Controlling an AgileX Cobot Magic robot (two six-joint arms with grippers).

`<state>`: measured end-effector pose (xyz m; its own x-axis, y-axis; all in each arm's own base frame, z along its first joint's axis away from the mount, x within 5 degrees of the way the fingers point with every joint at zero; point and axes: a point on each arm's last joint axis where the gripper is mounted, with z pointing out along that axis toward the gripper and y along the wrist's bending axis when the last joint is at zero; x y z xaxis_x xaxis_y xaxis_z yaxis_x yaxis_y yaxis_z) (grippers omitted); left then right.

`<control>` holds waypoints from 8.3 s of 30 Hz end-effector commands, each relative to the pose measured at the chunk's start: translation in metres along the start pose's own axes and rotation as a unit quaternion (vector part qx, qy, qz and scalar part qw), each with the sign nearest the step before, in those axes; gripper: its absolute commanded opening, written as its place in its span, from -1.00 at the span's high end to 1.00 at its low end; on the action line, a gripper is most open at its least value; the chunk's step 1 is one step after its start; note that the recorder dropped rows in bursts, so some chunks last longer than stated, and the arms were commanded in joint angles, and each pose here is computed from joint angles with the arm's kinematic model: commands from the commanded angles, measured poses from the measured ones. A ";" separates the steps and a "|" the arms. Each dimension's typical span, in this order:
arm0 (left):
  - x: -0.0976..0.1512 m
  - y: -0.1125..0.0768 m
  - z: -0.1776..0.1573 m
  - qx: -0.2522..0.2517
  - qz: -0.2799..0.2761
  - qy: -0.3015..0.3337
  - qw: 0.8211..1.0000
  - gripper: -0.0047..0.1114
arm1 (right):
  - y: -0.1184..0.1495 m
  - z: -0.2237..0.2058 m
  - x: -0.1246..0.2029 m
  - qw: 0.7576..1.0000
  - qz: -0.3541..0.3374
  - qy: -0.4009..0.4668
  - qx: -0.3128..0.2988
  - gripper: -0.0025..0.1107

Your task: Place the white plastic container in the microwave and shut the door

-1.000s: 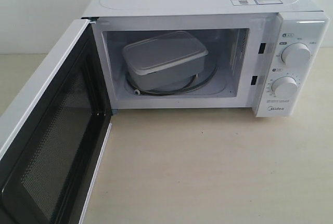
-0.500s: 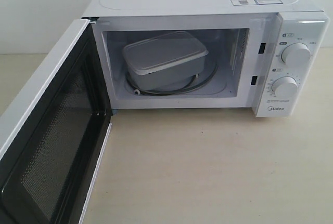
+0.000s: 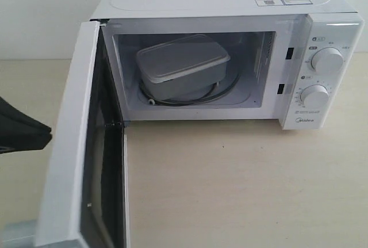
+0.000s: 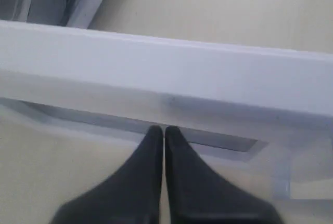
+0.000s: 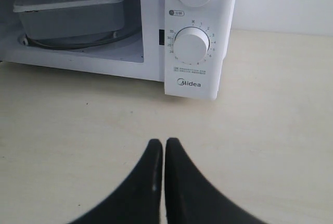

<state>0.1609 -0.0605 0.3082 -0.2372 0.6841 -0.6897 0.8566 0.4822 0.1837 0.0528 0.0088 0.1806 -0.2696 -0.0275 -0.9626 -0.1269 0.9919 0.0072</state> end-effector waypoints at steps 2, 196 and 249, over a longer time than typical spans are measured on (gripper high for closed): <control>-0.013 -0.001 0.016 0.000 -0.011 -0.110 0.994 0.85 | 0.000 0.000 -0.001 1.000 -0.003 -0.005 0.002 0.93; -0.027 -0.092 -0.103 -0.080 0.007 -0.369 0.926 0.85 | 0.083 0.166 -0.118 0.993 0.062 -0.066 -0.079 0.96; -0.027 -0.092 -0.103 -0.080 0.007 -0.369 0.926 0.85 | 0.089 0.198 -0.093 0.987 0.100 -0.120 -0.045 0.96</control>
<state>0.0417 -0.0675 0.3822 0.2095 0.1718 -0.9626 0.7605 0.5902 0.2708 0.2735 0.1317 0.2103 -0.0788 0.1975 -0.9771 -0.1536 0.9661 0.2076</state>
